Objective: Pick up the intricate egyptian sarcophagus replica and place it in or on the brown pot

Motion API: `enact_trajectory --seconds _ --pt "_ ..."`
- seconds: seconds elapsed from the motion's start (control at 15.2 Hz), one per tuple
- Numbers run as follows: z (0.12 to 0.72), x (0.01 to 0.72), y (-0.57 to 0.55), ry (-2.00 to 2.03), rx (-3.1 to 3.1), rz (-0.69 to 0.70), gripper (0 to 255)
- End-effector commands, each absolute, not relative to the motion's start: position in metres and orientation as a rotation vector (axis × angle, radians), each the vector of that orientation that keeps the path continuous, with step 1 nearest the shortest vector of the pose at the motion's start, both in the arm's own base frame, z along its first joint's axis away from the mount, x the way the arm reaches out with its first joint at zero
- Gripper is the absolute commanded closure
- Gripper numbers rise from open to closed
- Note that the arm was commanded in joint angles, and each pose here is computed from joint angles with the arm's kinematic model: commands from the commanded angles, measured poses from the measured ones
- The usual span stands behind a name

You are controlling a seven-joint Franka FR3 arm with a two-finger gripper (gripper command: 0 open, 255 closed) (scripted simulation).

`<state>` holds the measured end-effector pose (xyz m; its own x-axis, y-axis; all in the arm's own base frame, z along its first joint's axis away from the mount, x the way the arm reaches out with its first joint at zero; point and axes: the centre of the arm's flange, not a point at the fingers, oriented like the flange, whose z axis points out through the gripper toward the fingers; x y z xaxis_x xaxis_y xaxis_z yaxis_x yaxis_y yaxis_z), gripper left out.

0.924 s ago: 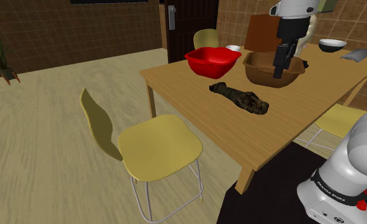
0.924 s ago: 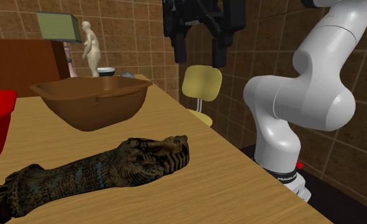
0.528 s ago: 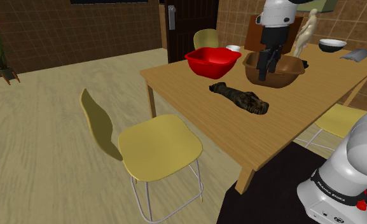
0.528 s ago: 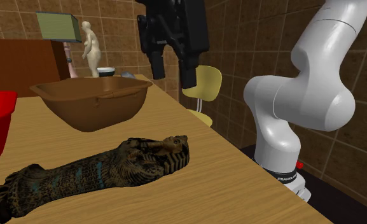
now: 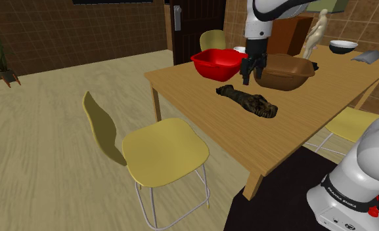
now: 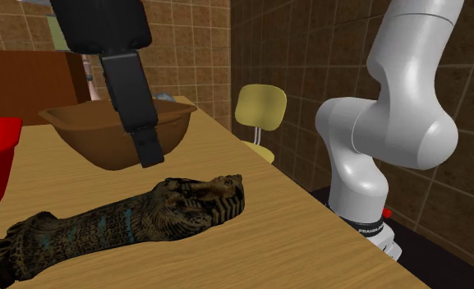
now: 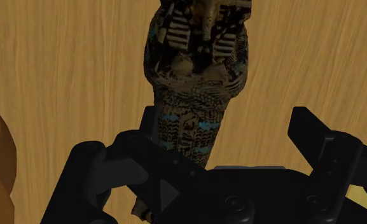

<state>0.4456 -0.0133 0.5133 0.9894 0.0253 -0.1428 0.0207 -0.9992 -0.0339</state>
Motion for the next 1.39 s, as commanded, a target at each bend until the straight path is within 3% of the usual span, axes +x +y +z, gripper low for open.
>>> enact_trajectory --seconds 0.0,0.46,1.32 --pt "0.494 0.468 -0.019 0.002 -3.09 0.235 0" --pt "0.441 0.546 -0.046 0.125 -3.05 0.272 0" --pt "0.4 0.542 -0.043 0.131 -3.048 0.273 0"
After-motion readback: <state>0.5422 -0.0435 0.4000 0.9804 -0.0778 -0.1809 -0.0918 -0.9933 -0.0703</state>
